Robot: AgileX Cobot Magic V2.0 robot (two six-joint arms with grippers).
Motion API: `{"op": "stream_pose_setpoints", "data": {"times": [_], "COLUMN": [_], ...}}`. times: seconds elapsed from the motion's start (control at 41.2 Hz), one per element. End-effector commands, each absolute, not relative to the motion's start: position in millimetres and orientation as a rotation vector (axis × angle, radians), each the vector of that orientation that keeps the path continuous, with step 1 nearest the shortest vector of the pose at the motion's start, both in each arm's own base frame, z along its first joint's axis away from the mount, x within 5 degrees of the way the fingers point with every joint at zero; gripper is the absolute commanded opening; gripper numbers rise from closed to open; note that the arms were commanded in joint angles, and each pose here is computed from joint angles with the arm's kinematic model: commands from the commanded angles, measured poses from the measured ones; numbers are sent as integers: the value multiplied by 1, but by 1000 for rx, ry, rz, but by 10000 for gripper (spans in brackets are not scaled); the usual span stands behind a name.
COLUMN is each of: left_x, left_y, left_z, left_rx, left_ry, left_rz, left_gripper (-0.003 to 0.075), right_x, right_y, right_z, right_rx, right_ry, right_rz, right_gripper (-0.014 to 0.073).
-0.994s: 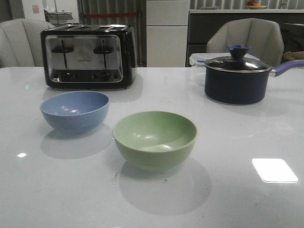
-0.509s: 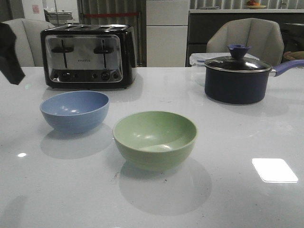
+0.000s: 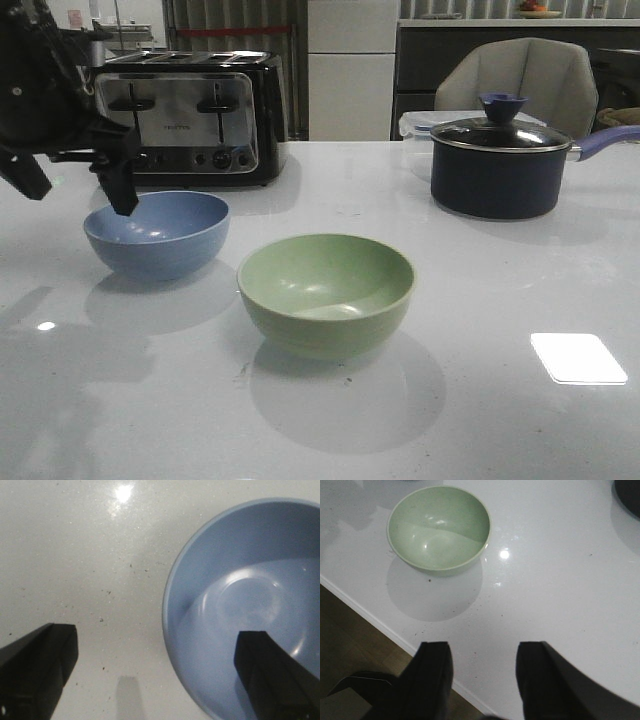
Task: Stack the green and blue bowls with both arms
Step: 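Lower the left gripper onto the rim of the light blue bowl and grasp, then lift the blue bowl with the left gripper and lower it into the green bowl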
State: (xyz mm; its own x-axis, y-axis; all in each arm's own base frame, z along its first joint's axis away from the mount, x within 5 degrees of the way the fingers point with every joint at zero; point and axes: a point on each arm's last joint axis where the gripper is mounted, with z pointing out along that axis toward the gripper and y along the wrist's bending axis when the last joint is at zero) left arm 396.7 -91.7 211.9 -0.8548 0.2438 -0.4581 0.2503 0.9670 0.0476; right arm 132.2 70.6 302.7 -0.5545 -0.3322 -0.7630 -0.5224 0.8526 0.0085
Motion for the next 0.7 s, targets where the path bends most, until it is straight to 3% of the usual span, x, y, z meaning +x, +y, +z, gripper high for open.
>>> {"op": "stream_pose_setpoints", "data": {"times": [0.0,0.243,0.509,0.582,0.679], "left_x": [409,417,417,414,410], "left_y": [-97,-102,-103,-103,-102], "left_z": [232,214,218,224,235], "left_rx": [309,264,266,266,270], "left_ry": [2528,2552,2549,2560,2556], "left_rz": [-66,-122,-124,-125,-127], "left_gripper": [651,409,148,94,93], "right_x": [135,135,135,135,135], "right_y": [71,71,71,71,71], "right_z": [316,316,316,316,316], "right_rx": [-600,-600,-601,-601,-601], "right_ry": [2119,2119,2121,2121,2121], "right_rz": [301,301,300,300,300], "right_gripper": [423,423,423,423,423]}}
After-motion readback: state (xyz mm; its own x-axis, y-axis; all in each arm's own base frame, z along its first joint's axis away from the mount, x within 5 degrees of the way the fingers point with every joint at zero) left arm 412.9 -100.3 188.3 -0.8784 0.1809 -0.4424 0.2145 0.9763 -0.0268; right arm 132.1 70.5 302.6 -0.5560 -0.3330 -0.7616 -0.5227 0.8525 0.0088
